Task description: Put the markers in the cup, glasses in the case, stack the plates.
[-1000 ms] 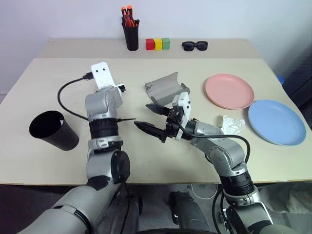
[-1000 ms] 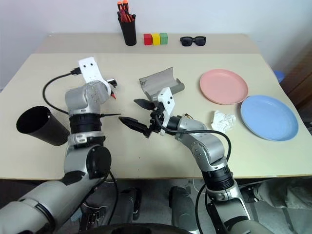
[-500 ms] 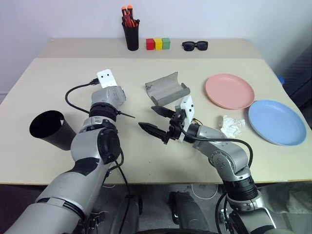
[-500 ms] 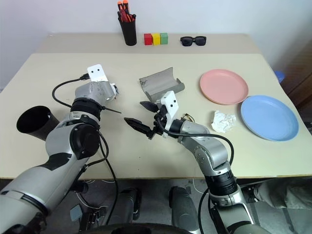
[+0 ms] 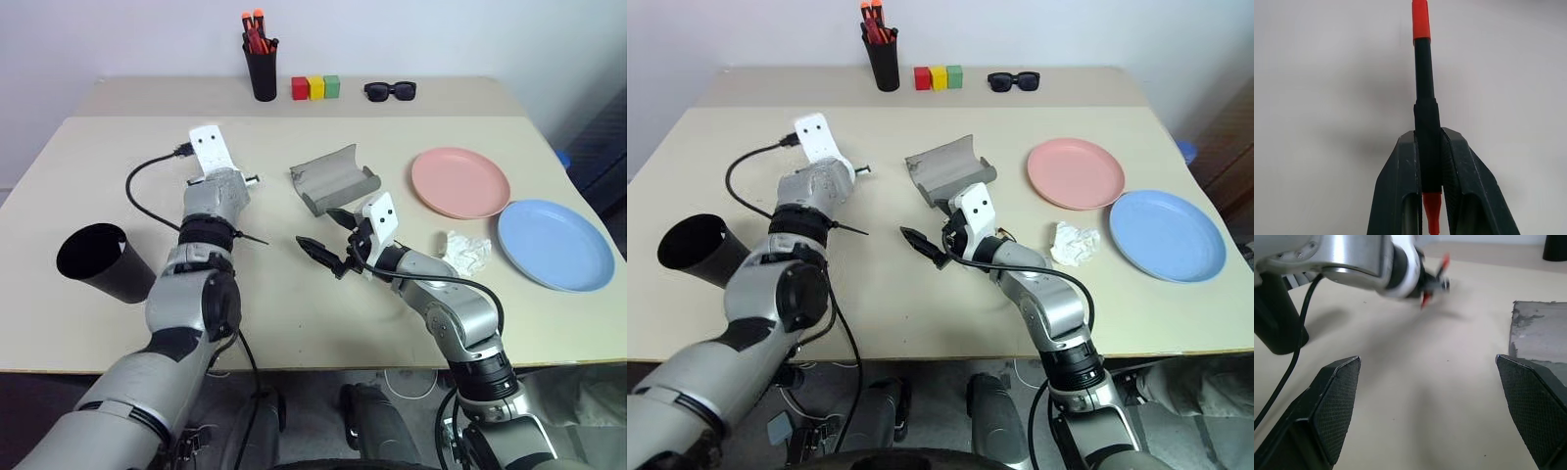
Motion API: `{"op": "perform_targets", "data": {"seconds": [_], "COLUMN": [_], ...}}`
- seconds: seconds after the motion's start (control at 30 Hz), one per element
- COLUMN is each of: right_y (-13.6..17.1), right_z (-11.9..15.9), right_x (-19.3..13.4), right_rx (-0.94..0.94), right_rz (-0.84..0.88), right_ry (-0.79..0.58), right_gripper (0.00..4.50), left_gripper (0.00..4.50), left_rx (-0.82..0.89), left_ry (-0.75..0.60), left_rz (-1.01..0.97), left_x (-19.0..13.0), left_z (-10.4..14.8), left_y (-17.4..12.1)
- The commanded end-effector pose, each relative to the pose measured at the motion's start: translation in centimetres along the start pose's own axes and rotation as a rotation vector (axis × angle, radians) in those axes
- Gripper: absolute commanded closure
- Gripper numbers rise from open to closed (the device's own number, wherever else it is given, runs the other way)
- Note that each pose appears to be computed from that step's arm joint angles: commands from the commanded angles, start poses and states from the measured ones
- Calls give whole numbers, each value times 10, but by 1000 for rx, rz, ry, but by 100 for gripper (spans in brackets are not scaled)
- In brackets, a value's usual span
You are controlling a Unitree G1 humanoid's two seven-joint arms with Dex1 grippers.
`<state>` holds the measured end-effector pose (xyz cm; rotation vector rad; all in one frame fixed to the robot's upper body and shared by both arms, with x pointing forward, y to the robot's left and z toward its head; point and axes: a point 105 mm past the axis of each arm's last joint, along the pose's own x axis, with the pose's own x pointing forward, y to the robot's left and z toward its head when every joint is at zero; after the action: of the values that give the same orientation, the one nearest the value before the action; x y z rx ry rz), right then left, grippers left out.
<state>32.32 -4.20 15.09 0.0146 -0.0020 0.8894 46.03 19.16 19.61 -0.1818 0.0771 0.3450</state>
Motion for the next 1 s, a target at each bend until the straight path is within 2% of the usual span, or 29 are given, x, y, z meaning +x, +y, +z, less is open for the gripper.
{"op": "perform_targets", "data": {"seconds": [0.03,0.1,0.17,0.3,0.43,0.5,0.7,1.0], "right_y": [4,16,27,45,57,59,64,64], "right_z": [13,19,23,26,25,24,25,25], "right_x": [0,-3,-7,-14,-14,-13,-8,-9], "right_rx": [-3,41,70,101,111,108,112,112], "right_rz": [26,120,212,356,437,445,474,463], "right_ry": [-59,-83,-92,-87,-73,-70,-78,-80], "right_gripper": [0,0,0,0,0,0,0,0], "left_gripper": [448,448,448,448,448,448,448,448], "left_rx": [-36,19,89,214,263,284,371,382], "left_ry": [-381,-546,-649,-763,-749,-736,-688,-609], "left_rz": [-78,-52,-1,115,308,353,400,416], "left_x": [-39,-71,-97,-139,-166,-173,-184,-180], "left_z": [74,91,98,94,76,69,43,10], "left_y": [8,29,49,80,117,125,138,149]}}
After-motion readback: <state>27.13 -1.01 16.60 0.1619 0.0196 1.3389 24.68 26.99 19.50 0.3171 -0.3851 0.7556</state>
